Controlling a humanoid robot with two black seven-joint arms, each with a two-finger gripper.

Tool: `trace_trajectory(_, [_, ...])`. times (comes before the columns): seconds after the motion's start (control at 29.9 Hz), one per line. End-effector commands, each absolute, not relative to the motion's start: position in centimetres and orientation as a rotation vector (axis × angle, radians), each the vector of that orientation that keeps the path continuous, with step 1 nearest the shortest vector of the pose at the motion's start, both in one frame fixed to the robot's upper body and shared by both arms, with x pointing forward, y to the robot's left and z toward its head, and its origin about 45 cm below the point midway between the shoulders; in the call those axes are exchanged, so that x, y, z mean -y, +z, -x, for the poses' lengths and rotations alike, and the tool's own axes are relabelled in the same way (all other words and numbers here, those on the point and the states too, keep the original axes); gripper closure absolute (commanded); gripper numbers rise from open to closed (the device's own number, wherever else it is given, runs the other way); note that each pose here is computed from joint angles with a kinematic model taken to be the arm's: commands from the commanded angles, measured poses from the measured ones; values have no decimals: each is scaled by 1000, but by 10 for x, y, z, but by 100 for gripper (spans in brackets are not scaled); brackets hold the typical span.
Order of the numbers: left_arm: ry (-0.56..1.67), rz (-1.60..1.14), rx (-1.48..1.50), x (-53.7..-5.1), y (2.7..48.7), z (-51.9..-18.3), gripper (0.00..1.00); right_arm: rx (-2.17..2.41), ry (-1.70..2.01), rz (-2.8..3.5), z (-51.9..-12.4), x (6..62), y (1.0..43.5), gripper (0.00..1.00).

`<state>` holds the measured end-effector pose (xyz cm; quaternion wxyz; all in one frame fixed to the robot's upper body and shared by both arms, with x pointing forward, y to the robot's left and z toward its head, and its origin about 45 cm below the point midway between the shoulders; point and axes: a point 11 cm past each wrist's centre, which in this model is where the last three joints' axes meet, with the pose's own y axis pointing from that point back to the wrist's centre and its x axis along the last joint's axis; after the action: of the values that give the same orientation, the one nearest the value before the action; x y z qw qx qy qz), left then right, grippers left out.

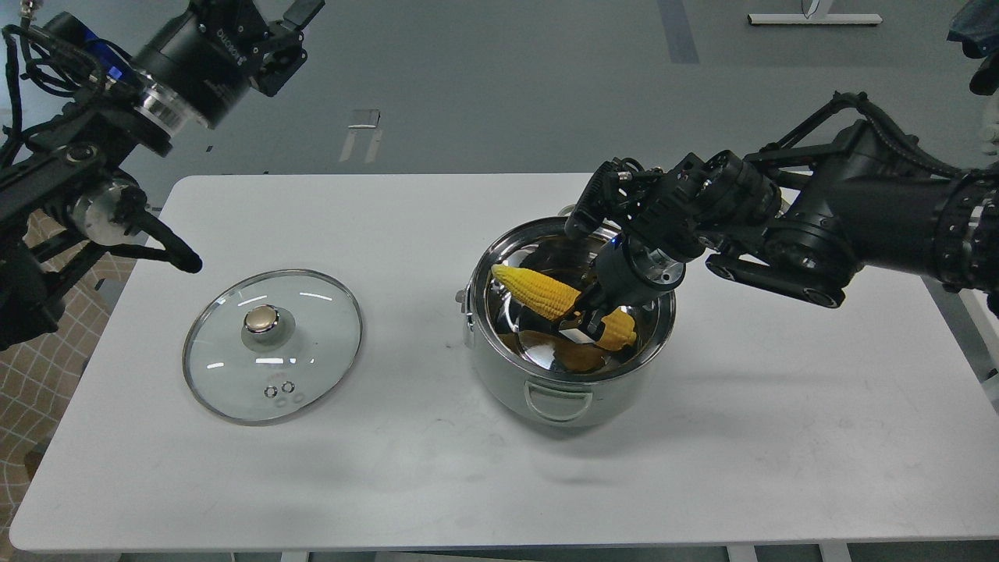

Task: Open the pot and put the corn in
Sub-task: 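Release the corn into the pot and raise the right gripper away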

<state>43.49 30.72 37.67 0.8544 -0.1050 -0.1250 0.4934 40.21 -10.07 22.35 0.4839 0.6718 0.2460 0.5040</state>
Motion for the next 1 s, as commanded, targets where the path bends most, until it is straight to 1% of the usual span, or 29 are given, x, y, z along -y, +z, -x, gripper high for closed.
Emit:
trace_trajectory(0.0, [1038,221,263,-307,377,-435,8,-596,1226,-1641,-402,100,223,31])
trace_trajectory(0.07, [1038,221,263,-307,377,-435,8,-596,1224,-1643,-402,101,223,29])
trace_trajectory(0.1, [1038,221,263,-307,377,-435,8,-592,1225,-1644,-402,101,225,26])
trace_trajectory(0.23, [1039,220,263,-308,377,-435,8,-568,1245,-1648,-407,98,235,25])
trace_trajectory(0.33, [1040,219,266,-308,377,-435,7,-401,1295,-1737,-425,88,285,20])
trace_trajectory(0.37, [1039,218,265,-308,377,-435,6,-305,1307,-1786,-435,86,310,18])
trace_trajectory(0.4, [1039,217,266,-308,377,-435,5,-253,1309,-1816,-440,85,323,15])
trace_trajectory(0.43, [1038,217,266,-307,376,-435,4,-201,1309,-1842,-445,87,335,12])
trace_trajectory(0.47, [1039,215,266,-308,375,-435,4,-92,1303,-1900,-454,90,357,5])
trace_trajectory(0.5, [1040,213,263,-307,374,-435,4,31,1286,-1958,-466,97,376,4])
trace_trajectory(0.57, [1041,211,257,-306,370,-436,3,205,1252,-2042,-481,111,398,1])
trace_trajectory(0.64, [1038,215,248,-303,368,-437,3,329,1220,-2099,-491,125,411,0])
trace_trajectory(0.7, [1032,221,234,-297,362,-438,3,568,1085,-2262,-504,151,408,0])
trace_trajectory(0.84, [1051,216,201,-295,347,-442,3,944,905,-2464,-518,180,392,0])
trace_trajectory(0.9, [1079,211,163,-295,329,-448,3,1171,718,-2573,-518,202,359,0])
trace_trajectory(0.94, [1090,207,154,-296,324,-450,3,1215,673,-2597,-517,207,352,0])
trace_trajectory(0.97, [1112,197,128,-297,311,-452,3,1293,580,-2635,-514,216,335,0])
